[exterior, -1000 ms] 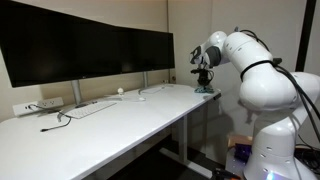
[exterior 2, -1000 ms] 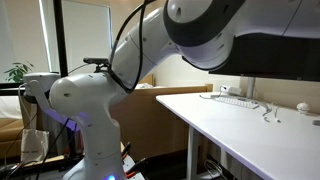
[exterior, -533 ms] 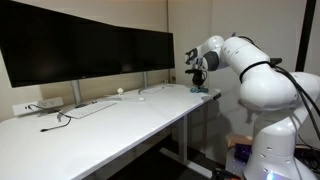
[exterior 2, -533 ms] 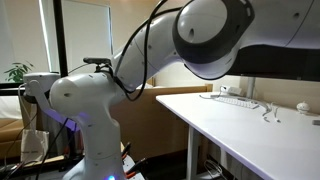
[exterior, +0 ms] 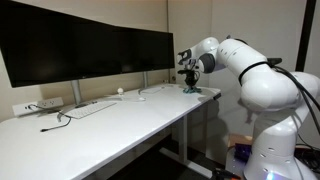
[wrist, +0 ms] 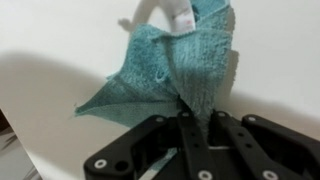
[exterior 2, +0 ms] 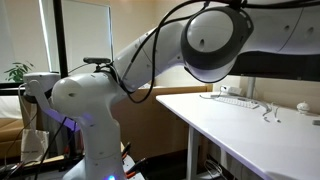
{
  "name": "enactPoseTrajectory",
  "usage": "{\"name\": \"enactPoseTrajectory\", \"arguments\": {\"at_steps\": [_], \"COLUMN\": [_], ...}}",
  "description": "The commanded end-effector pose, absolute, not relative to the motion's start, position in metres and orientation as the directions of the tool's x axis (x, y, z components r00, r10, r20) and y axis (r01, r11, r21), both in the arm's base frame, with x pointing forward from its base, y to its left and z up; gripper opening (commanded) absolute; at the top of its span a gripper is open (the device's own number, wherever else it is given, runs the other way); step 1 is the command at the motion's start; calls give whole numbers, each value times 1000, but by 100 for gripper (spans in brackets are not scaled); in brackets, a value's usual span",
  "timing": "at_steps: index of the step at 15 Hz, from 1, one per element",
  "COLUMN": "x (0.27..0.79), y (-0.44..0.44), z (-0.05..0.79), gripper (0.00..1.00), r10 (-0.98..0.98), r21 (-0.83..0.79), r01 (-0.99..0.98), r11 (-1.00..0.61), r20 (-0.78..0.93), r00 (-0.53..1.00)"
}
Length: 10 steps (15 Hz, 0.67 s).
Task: Use the blue towel to wipe the desk
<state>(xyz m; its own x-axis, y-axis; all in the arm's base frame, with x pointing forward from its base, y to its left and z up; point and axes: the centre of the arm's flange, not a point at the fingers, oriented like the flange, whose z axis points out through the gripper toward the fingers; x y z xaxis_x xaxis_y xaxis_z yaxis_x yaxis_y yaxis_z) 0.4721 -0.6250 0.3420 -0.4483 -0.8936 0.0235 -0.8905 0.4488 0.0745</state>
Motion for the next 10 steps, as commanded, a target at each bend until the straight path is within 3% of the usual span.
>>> {"name": "enactPoseTrajectory", "arguments": {"at_steps": [1, 10], "x": [479, 491], "y": [-614, -562], "z": [326, 310], "gripper": [7, 7], "r10": [-905, -945], "r21": [156, 269], "r01": [-895, -911], "r11": [419, 313], "r20": [-14, -8], "r00": [-426, -327]}}
